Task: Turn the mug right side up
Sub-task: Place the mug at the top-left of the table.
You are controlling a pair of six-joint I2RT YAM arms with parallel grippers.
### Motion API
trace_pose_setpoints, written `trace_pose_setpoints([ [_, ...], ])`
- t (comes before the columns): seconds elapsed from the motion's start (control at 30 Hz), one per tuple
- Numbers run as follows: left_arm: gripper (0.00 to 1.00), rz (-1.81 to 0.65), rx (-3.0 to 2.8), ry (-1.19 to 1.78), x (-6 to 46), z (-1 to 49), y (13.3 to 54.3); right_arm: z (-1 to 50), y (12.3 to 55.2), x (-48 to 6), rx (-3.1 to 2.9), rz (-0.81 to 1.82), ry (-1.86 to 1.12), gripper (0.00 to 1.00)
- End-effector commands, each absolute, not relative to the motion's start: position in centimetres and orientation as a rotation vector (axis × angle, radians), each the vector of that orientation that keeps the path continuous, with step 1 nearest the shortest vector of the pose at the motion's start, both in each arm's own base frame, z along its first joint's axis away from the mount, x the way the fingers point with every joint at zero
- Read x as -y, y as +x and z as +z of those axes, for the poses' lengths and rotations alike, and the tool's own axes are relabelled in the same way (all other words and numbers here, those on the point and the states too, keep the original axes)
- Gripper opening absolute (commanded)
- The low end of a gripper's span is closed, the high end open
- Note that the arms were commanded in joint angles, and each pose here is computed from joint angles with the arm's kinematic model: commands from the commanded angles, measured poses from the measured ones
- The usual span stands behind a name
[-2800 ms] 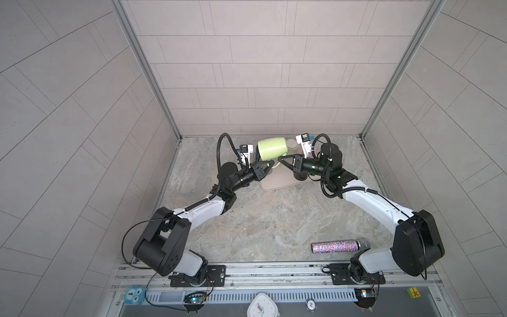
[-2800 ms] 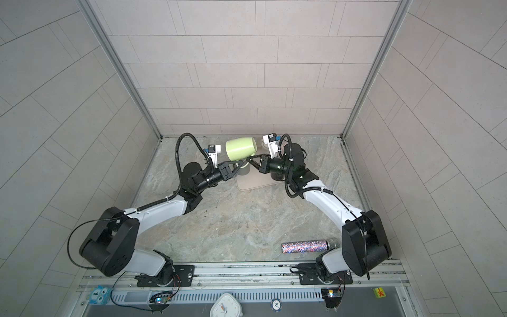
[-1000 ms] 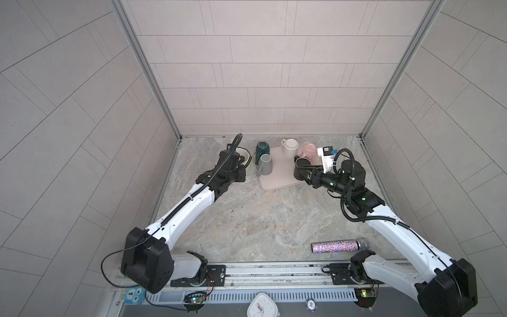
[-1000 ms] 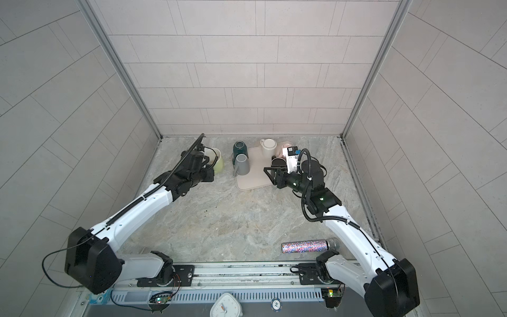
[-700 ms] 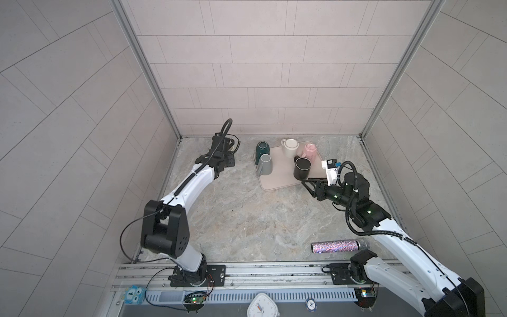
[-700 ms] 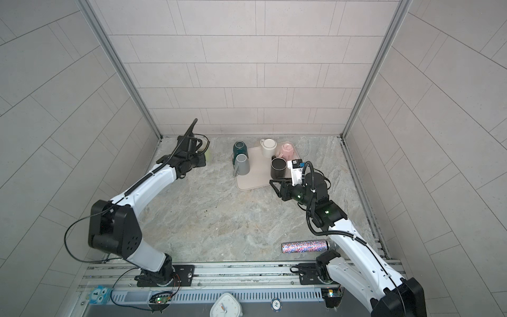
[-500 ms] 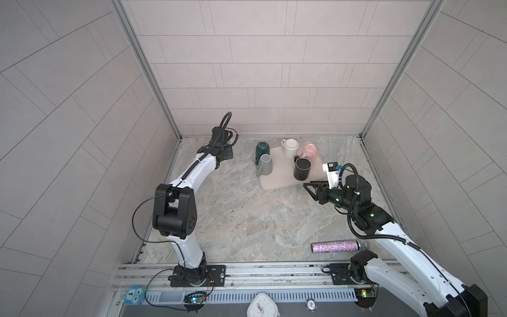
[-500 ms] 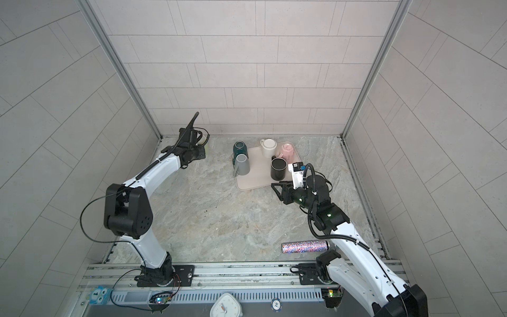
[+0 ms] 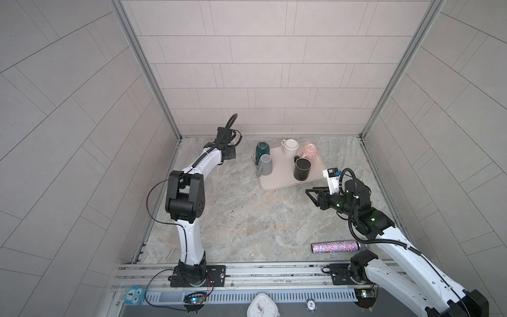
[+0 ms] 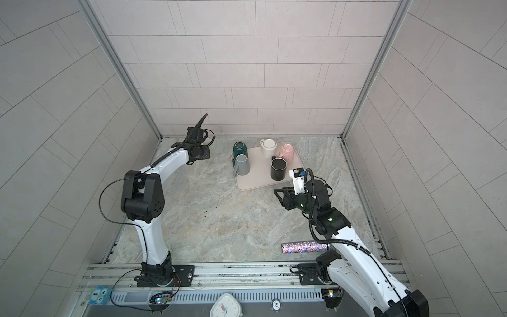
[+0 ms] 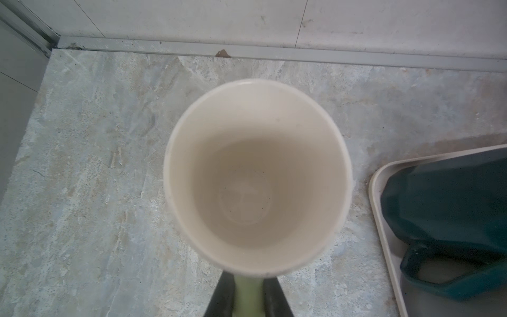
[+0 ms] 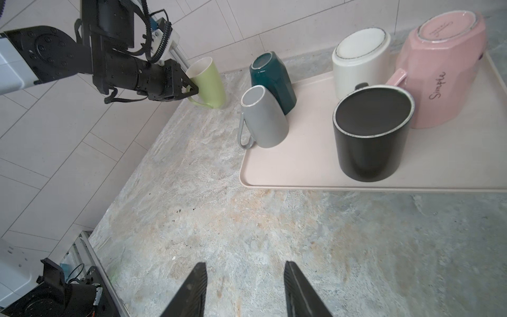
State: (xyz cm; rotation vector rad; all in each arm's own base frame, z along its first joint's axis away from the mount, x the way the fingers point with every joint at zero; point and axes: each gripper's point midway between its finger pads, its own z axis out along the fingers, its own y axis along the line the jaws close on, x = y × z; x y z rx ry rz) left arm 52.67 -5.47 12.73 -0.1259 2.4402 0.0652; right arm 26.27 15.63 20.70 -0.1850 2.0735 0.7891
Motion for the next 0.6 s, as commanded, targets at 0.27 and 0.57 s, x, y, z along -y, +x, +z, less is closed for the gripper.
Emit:
trace_pose_setpoints([
  [0.27, 0.00, 0.006, -2.331, -0.188, 3.9, 14.3, 55.4, 18.2, 26.7, -15.0, -2.107, 0.738, -0.163, 0.49],
  [0.57, 0.00, -0.049, -2.360, -0.231, 4.1, 11.4, 55.6, 15.8, 26.6, -14.6, -2.166, 0.705, -0.150, 0.49],
])
